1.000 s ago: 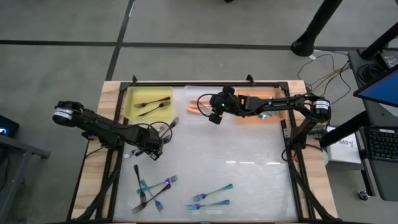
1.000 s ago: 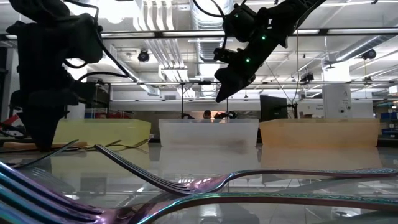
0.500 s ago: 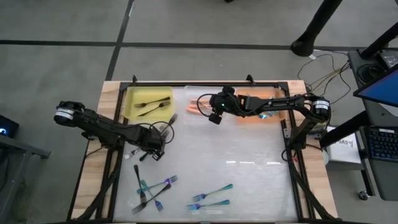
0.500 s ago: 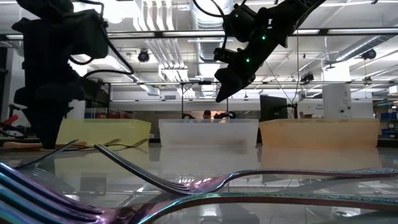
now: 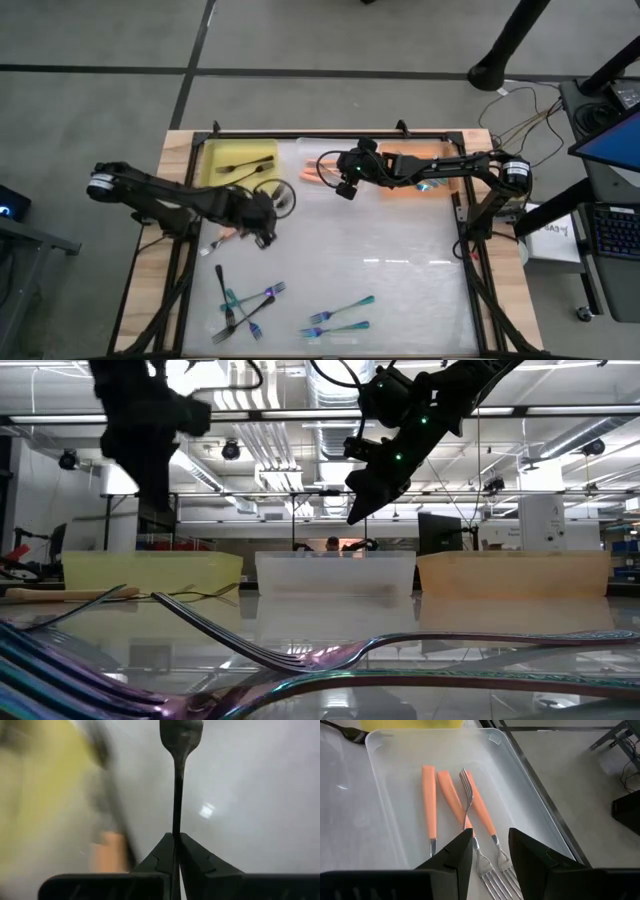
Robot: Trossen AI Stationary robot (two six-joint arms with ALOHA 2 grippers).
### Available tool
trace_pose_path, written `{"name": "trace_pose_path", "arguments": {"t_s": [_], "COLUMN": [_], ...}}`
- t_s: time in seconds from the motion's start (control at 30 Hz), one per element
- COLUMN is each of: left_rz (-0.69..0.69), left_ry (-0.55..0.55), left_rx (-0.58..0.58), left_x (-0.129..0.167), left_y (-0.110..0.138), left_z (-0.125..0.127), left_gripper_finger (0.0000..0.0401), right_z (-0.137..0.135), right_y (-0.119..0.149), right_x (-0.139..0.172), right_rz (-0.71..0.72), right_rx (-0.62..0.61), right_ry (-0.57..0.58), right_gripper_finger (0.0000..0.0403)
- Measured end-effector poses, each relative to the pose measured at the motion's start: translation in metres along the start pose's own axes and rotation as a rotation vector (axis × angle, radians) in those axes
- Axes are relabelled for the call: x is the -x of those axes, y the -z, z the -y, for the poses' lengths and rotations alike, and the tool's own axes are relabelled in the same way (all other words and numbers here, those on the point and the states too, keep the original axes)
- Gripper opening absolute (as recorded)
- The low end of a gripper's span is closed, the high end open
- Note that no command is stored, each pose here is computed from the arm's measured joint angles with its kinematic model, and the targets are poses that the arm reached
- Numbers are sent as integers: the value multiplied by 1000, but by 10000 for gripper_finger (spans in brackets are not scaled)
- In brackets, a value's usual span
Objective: Sort silverware by color (type)
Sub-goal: Put the black fork into the yellow bin
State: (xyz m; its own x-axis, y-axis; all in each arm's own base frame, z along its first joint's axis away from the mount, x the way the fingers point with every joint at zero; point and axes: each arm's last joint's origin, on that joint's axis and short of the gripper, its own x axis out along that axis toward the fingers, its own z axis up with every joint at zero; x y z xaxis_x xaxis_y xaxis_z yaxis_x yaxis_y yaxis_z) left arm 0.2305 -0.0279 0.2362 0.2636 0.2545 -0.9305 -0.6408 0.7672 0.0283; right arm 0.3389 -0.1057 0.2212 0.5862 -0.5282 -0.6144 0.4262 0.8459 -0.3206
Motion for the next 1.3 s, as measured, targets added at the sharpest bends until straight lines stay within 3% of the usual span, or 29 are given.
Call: {"name": "trace_pose_path", "arguments": {"t_s": [0.27, 0.47, 0.57, 0.67, 0.83, 1.1, 1.3], "left_rz": [167, 53, -22, -77, -91, -87, -92], "left_ry": [-448, -581, -619, -614, -480, -447, -448], "left_rx": [-93, -195, -175, -117, -57, 2, 9], "left_x": [39, 24, 8, -7, -29, -44, -48], "left_y": [-34, -53, -56, -58, -62, -57, -61], "left_z": [-38, -76, -100, -123, -146, -153, -152], "left_gripper_finger": [1, 0, 0, 0, 0, 4, 37], "right_z": [0, 0, 0, 0, 0, 0, 0], "right_y": [0, 0, 0, 0, 0, 2, 2], "right_x": [0, 0, 0, 0, 0, 0, 0], "right_rz": [-2, -3, -4, -4, -4, -15, -15], "right_rx": [1, 1, 1, 2, 6, 25, 24], "right_ry": [0, 0, 0, -1, -1, -2, -2], "right_gripper_finger": [118, 118, 118, 118, 118, 118, 118]}}
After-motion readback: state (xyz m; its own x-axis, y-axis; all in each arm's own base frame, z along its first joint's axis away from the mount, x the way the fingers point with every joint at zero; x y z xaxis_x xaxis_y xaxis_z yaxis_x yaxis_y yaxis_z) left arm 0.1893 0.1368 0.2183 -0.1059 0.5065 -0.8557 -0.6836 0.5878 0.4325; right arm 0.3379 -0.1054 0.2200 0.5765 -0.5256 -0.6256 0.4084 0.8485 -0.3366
